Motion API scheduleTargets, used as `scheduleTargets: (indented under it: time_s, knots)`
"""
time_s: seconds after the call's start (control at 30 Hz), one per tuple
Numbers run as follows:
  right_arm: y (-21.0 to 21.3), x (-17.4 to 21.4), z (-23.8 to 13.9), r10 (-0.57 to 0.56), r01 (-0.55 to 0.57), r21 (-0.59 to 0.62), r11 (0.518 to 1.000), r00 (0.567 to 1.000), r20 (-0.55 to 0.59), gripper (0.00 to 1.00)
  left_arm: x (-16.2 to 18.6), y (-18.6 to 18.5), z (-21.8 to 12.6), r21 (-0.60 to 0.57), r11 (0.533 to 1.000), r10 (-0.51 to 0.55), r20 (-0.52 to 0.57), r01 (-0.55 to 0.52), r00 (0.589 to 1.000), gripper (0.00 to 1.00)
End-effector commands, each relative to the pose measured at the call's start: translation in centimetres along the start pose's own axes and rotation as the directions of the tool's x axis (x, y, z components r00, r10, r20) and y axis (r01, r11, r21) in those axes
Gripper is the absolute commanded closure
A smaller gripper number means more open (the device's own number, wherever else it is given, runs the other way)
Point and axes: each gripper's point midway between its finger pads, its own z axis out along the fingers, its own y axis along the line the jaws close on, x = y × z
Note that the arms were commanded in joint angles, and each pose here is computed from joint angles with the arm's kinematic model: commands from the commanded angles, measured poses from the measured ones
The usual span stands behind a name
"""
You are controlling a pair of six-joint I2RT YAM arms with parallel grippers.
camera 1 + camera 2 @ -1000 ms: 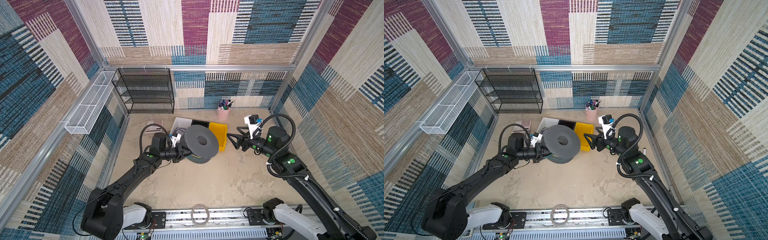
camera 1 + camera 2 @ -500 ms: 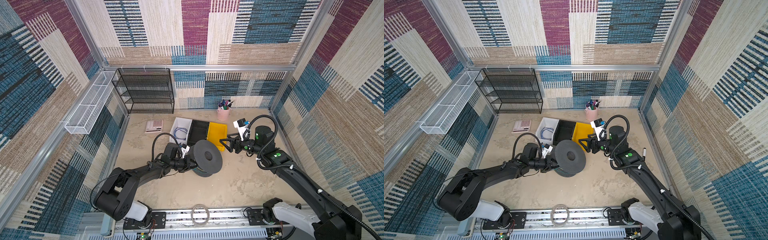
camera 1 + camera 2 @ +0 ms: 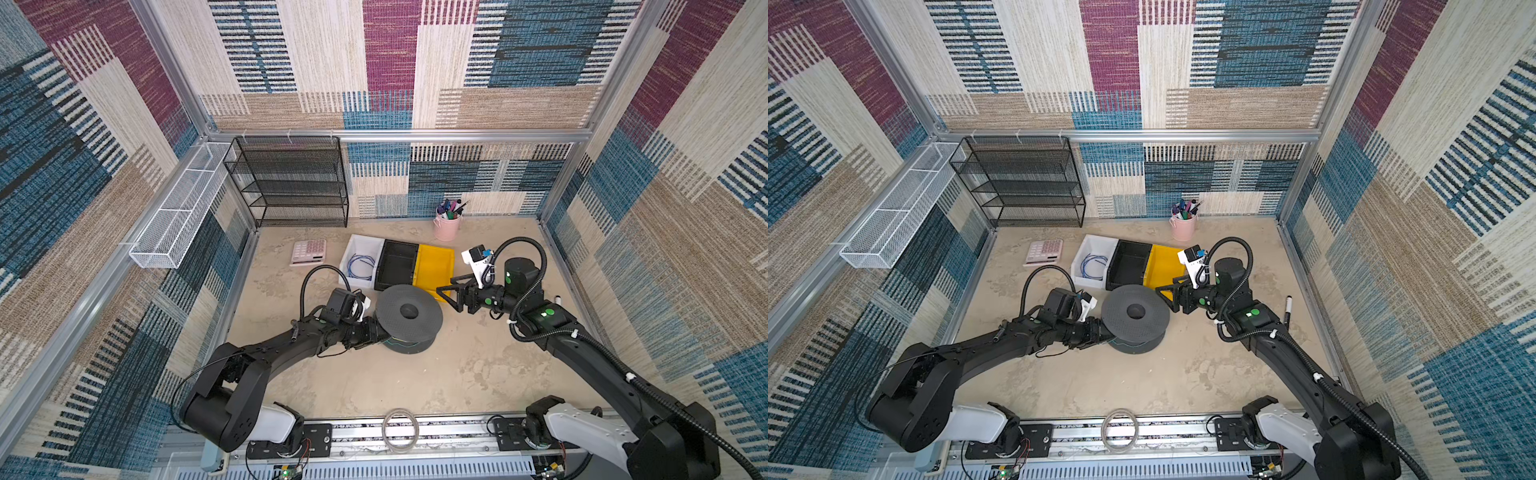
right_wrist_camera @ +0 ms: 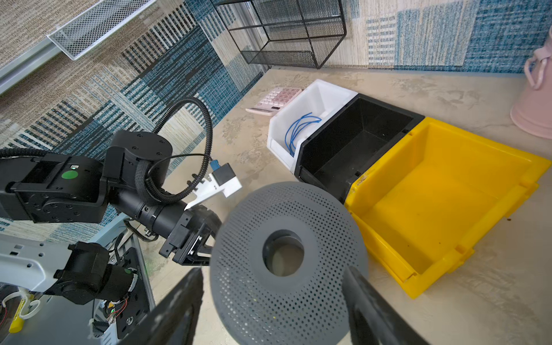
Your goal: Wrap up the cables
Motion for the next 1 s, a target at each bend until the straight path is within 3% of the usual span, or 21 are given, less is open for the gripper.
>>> scheduleTargets:
  time_s: [0.0, 0.2, 0.3, 0.33, 0.37, 0.43, 0.63, 0.8, 0.9, 0.97]
  knots:
    - [0.5, -1.1, -0.1, -0.024, 0.025, -0.017, 1.0, 0.999, 0.044, 0.24, 0.5, 2.1, -1.0, -0.107, 0.994, -0.002, 0.014, 0.003, 1.0, 0.51]
    - [0.4, -1.3, -0.5, -0.035, 0.035, -0.004, 0.999, 0.998, 0.06, 0.22, 1.7, 3.4, -3.0, -0.208, 0.978, -0.004, 0.005, 0.005, 1.0, 0.44]
    - [0.1, -1.3, -0.6, -0.036, 0.035, 0.022, 0.999, 0.997, 0.067, 0.19, 1.6, 3.3, -5.0, -0.264, 0.964, 0.014, 0.026, -0.006, 1.0, 0.27]
    - [-0.4, -1.2, -0.7, -0.032, 0.029, 0.047, 0.998, 0.997, 0.067, 0.14, 1.4, 3.2, -5.9, -0.288, 0.957, 0.029, 0.04, -0.016, 0.999, 0.21]
    - [-0.9, -1.2, -0.7, -0.029, 0.024, 0.075, 0.997, 0.997, 0.067, 0.01, 1.1, 3.2, -6.8, -0.314, 0.949, 0.047, 0.058, -0.026, 0.997, 0.15]
    - [-2.2, -1.3, -0.7, -0.026, 0.016, 0.15, 0.989, 0.997, 0.069, 0.01, -0.3, 2.8, -8.8, -0.372, 0.927, 0.096, 0.115, -0.047, 0.989, 0.05]
    - [-7.1, -5.5, -2.4, -0.145, 0.053, 0.459, 0.887, 0.975, 0.168, 0.01, -7.4, 0.9, -15.1, -0.515, 0.854, 0.256, 0.3, -0.07, 0.919, 0.06]
    - [-8.6, -10.1, -5.2, -0.397, 0.175, 0.626, 0.76, 0.887, 0.235, 0.01, -13.4, 0.6, -18.3, -0.606, 0.785, 0.423, 0.371, -0.13, 0.827, 0.06]
    - [-12.3, -9.7, -7.7, -0.303, 0.059, 0.652, 0.756, 0.914, 0.268, 0.01, -14.8, 2.8, -18.8, -0.669, 0.734, 0.483, 0.394, -0.116, 0.782, 0.01]
    - [-14.8, -8.0, -9.9, -0.234, -0.026, 0.668, 0.744, 0.926, 0.297, 0.01, -14.5, 5.4, -18.7, -0.668, 0.742, 0.435, 0.419, -0.054, 0.797, 0.0]
